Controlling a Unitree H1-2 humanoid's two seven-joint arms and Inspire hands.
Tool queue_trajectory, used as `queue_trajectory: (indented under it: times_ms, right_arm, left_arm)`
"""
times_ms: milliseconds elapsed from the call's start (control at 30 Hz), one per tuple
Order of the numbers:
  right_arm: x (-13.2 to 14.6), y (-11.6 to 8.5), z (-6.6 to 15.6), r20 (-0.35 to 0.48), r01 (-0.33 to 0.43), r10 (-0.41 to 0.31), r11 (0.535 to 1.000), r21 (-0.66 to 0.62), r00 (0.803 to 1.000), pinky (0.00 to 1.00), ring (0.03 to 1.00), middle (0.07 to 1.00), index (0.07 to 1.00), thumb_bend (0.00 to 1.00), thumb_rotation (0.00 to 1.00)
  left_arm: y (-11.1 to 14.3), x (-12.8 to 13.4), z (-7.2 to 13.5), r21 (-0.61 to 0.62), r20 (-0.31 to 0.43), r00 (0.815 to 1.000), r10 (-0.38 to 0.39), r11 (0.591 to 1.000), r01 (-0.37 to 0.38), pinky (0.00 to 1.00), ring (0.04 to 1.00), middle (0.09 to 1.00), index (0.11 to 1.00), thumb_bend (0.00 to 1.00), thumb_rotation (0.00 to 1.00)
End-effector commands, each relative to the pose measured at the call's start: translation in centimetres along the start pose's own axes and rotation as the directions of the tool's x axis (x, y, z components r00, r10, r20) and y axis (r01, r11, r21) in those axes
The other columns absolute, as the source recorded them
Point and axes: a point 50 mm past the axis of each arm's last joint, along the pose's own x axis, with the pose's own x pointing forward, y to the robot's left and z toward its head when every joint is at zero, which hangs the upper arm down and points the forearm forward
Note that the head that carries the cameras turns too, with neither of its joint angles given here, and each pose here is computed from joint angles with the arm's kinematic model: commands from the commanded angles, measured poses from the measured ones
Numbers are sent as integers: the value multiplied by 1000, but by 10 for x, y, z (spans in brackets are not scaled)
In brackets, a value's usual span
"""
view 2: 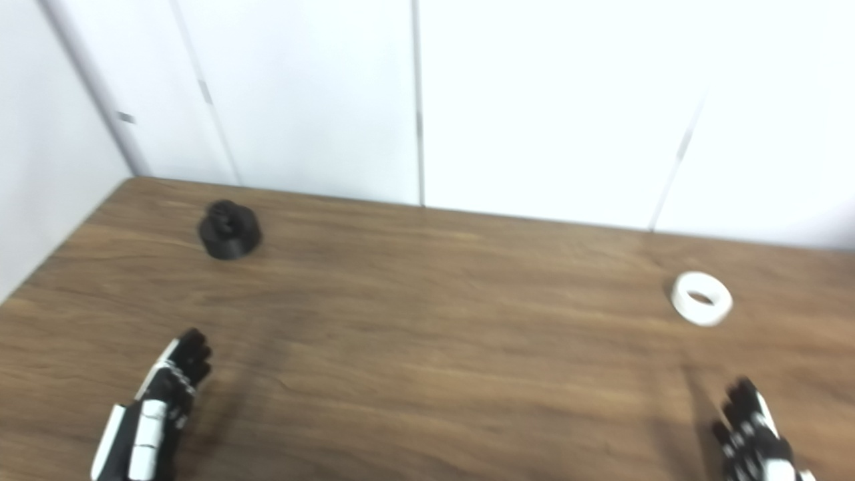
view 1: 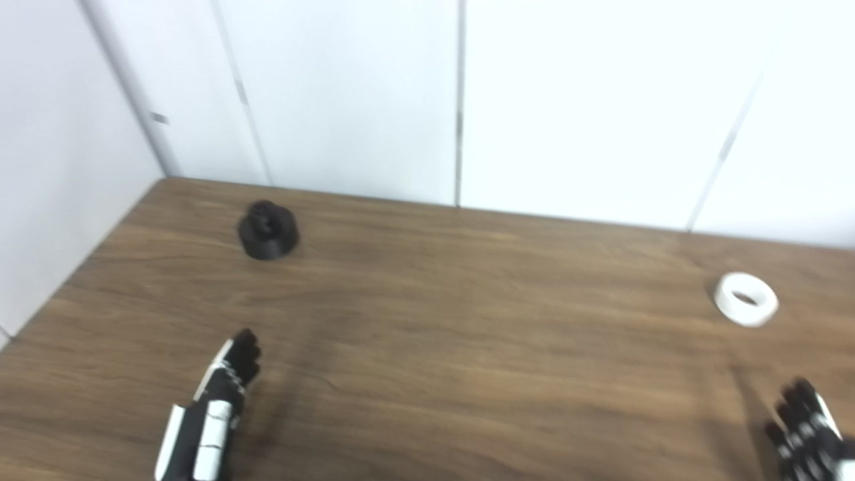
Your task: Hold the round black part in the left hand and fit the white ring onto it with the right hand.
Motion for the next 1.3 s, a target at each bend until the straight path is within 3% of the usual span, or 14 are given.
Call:
queue_trajectory:
  times_ms: [0,300,933,1233,1267]
  right_arm:
    - [4,-4,9,64,-22,23,1000,-11,998,1000,1000,999,990,651,1000]
    - [6,-7,5,57,-28,30,999,-23,998,1000,1000,1000,1000,726,1000]
    - [9,-10,0,68,-48,49,999,-21,996,1000,1000,1000,1000,692,1000]
    - [11,-12,2,65,-45,46,999,-16,997,1000,1000,1000,1000,701,1000]
    - [11,-13,2,64,-45,46,999,-17,997,1000,1000,1000,1000,706,1000]
  left_arm:
    - [-8,-3,0,1,30,1000,-3,1000,3,961,955,957,927,553,851]
    - [-14,-7,-4,11,26,1000,-3,1000,2,944,951,953,931,584,852]
    - [-21,-9,-11,34,28,1000,8,999,-9,948,939,948,932,601,850]
    - [-23,-7,-9,83,36,999,-5,997,2,943,940,942,934,627,777]
    - [-23,-7,-8,86,38,999,-10,996,6,943,941,943,937,622,698]
